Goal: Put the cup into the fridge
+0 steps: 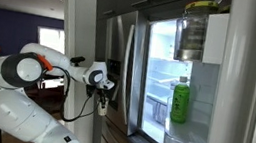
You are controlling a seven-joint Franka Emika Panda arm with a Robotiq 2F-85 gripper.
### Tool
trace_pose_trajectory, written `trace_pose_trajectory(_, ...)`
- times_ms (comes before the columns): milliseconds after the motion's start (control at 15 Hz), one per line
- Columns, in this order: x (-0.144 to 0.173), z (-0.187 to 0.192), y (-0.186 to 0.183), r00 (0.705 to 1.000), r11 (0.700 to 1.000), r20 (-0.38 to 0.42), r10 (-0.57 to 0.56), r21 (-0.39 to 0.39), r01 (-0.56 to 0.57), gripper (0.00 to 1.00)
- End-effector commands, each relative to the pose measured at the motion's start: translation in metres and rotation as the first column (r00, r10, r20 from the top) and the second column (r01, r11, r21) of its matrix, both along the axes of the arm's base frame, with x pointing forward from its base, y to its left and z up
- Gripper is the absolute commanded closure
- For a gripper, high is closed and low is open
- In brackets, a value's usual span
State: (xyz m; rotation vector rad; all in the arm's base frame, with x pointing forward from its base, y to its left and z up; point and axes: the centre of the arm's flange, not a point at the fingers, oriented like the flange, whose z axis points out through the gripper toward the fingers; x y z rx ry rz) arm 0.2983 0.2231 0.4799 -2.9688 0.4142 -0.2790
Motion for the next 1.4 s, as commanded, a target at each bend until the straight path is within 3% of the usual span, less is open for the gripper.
trace_pose_trajectory(0,-0.006,0.002,-0.056,0.998,0.998,0.027,0.054,-0.028,-0.053,1.0)
trace_pose_trajectory(67,-0.003,0.002,-0.065,0.998,0.998,0.034,0.061,-0.025,-0.06,1.0)
trace_pose_trajectory(133,0.003,0.005,-0.039,0.999,0.999,0.021,0.039,-0.008,-0.039,0.99)
trace_pose_trajectory(667,0.004,0.007,-0.059,0.996,0.996,0.024,0.085,-0.018,-0.085,1.0)
trace_pose_trajectory(1333,0.036,0.043,-0.219,0.999,0.999,0.003,0.032,-0.004,-0.032,1.0)
